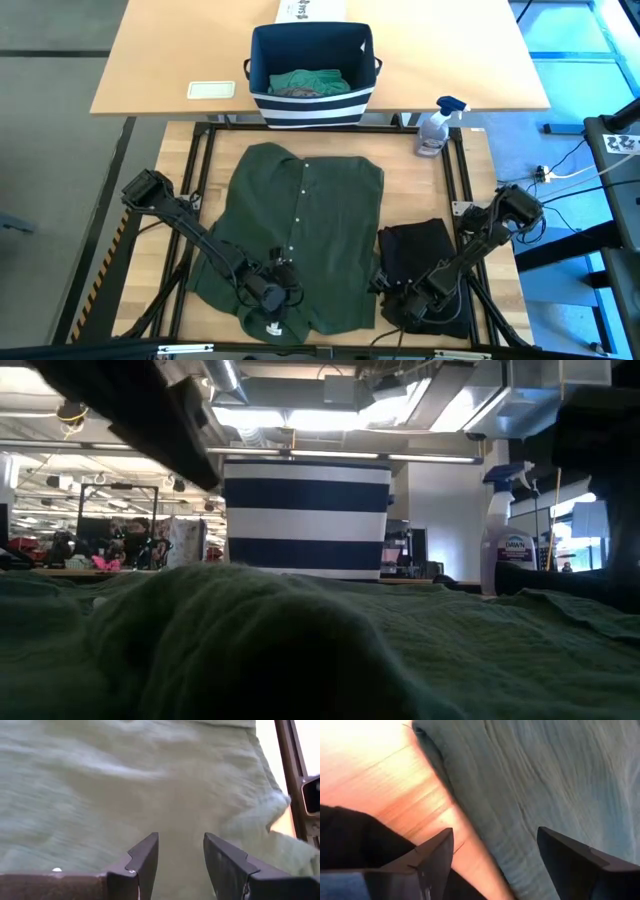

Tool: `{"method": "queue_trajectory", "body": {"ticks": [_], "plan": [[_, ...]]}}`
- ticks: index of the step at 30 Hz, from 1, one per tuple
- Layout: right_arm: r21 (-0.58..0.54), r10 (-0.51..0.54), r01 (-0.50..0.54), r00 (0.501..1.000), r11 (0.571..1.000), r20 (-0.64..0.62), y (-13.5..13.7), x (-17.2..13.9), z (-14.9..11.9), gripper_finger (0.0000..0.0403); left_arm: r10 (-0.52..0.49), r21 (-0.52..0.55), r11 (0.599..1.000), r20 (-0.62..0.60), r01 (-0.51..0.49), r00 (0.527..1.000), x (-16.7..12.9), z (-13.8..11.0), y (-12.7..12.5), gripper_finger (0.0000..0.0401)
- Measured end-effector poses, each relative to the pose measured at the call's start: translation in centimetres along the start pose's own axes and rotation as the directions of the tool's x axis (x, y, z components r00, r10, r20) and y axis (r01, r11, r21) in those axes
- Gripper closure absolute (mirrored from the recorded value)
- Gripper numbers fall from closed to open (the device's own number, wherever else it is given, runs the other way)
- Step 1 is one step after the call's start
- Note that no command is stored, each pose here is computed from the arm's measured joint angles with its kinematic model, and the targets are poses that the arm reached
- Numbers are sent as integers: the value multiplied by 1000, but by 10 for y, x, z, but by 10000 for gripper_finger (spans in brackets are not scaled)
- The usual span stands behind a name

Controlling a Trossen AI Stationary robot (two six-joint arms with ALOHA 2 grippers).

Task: Fold Laundry from Bin
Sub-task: Fold the green polo shirt

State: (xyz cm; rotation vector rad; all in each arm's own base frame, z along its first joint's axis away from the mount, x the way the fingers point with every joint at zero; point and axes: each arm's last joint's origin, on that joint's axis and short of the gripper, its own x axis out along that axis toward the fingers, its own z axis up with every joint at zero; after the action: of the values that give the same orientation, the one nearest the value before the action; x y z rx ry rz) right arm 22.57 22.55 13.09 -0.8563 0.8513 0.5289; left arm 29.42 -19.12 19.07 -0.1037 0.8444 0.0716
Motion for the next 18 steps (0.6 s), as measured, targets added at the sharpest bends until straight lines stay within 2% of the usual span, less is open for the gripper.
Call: {"method": "queue_trajectory", "body": {"ticks": [5,12,15,18], "plan": [[-55,-22,21,1000,998,-15,6,15,-1,150,10,9,1000,23,-10,1000,-1,3,-1,250],[-46,-83,82,997,996,-6,5,18,1,199,32,10,999,36,-32,999,-2,4,0,250],[-29,-110,111,994,993,13,4,18,3,233,59,26,998,67,-61,996,-2,5,0,250],[-2,-150,150,989,989,12,0,20,3,284,70,26,997,127,-74,989,-2,10,-1,250]]}}
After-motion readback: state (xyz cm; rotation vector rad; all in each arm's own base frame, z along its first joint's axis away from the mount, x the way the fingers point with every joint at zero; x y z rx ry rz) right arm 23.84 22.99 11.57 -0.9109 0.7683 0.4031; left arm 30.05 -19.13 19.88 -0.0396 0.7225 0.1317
